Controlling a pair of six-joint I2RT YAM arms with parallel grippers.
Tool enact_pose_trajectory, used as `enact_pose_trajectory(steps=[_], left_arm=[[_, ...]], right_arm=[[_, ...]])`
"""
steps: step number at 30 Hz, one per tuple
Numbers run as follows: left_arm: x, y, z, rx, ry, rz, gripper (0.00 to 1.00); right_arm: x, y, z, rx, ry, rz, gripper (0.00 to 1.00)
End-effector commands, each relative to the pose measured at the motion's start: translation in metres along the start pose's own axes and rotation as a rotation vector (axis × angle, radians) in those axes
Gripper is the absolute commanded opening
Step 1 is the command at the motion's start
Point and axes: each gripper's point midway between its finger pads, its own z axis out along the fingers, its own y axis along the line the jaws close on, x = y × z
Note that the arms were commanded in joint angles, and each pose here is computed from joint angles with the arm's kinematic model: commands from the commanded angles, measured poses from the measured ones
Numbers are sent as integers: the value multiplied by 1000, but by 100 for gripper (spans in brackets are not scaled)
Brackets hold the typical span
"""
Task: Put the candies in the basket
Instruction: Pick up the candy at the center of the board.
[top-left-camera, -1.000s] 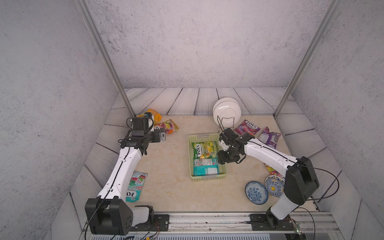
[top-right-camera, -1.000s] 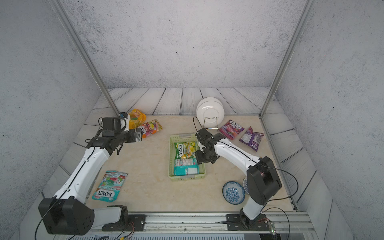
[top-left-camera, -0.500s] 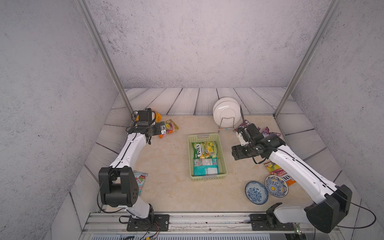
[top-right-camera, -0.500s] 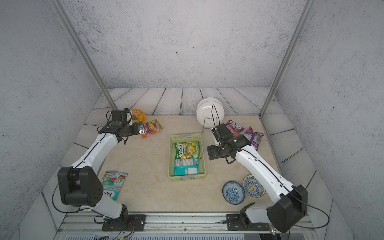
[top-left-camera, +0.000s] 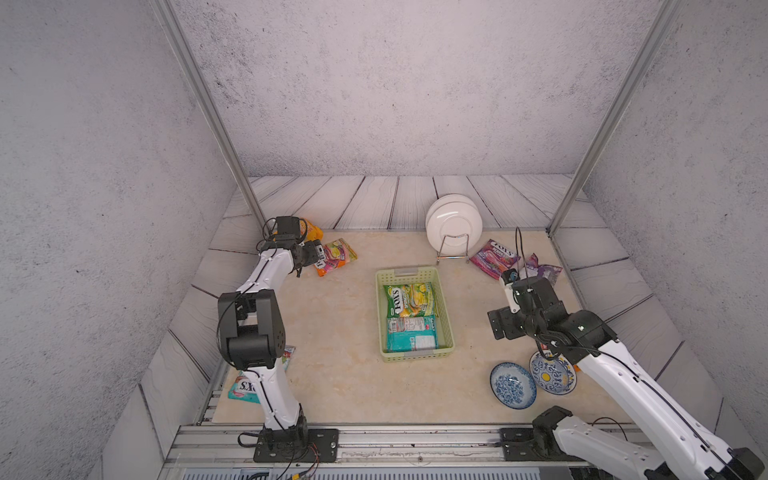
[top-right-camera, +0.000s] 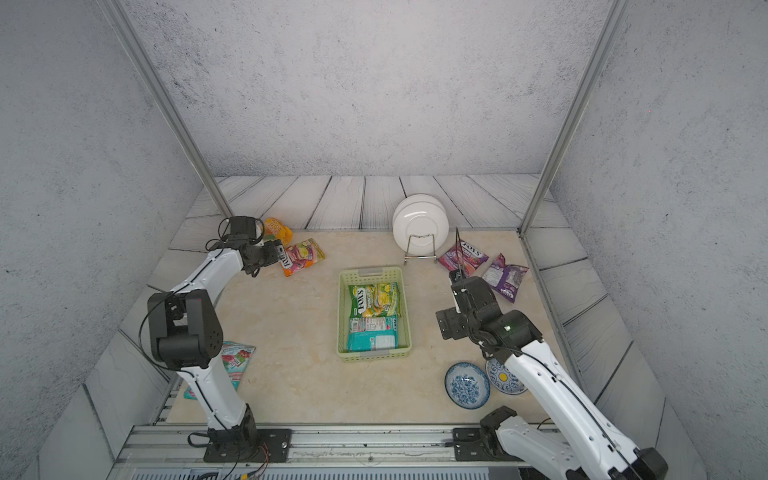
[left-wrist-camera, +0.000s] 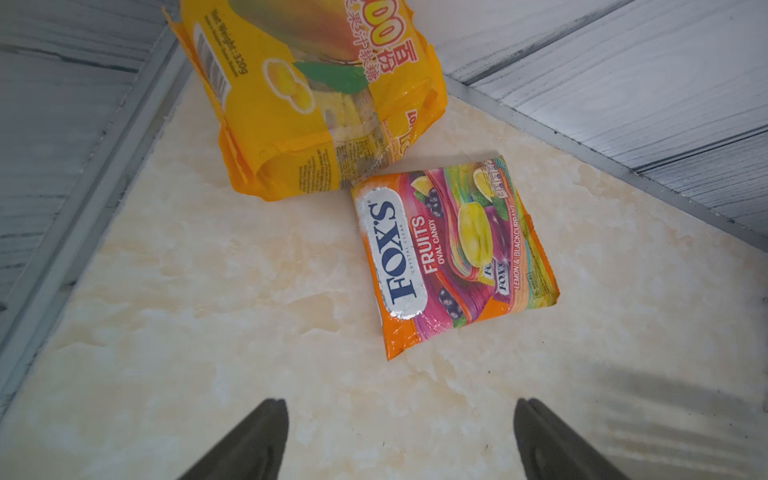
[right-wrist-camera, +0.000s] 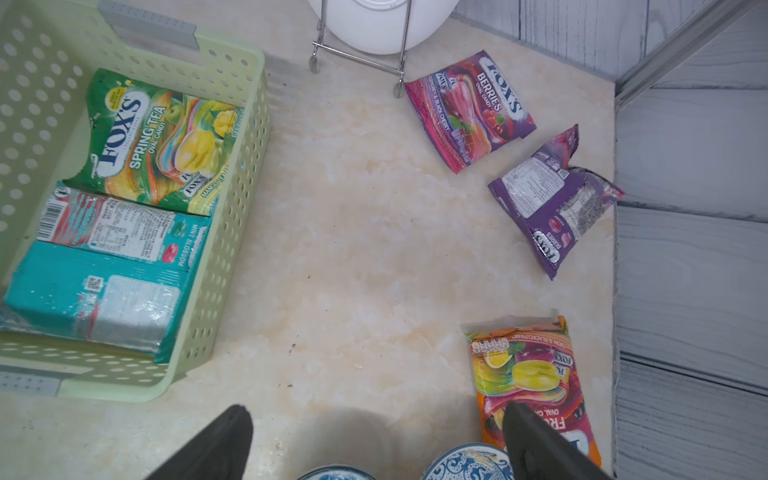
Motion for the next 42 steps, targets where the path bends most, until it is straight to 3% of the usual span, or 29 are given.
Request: enact_pose_trajectory(steps=[1, 7, 14, 20, 30, 42], left_arm=[[2, 4, 16, -6, 52, -56, 90], [4, 8, 48, -3, 105, -85, 83], [3, 16, 77, -17, 148, -119, 81], [6, 16, 99, 4, 180, -139, 68], [17, 22, 127, 9, 227, -172, 57], [4, 12, 115, 47, 199, -171, 7]], right_arm=[[-10, -14, -10, 58, -137, 1, 100], [-2, -20, -19, 72, -270, 12, 100], [-2, -14, -13, 47, -283, 14, 100], [-1, -13, -10, 44, -286, 14, 100], [1, -13, -6, 51, -272, 11, 100], [1, -9, -5, 31, -277, 8, 100]])
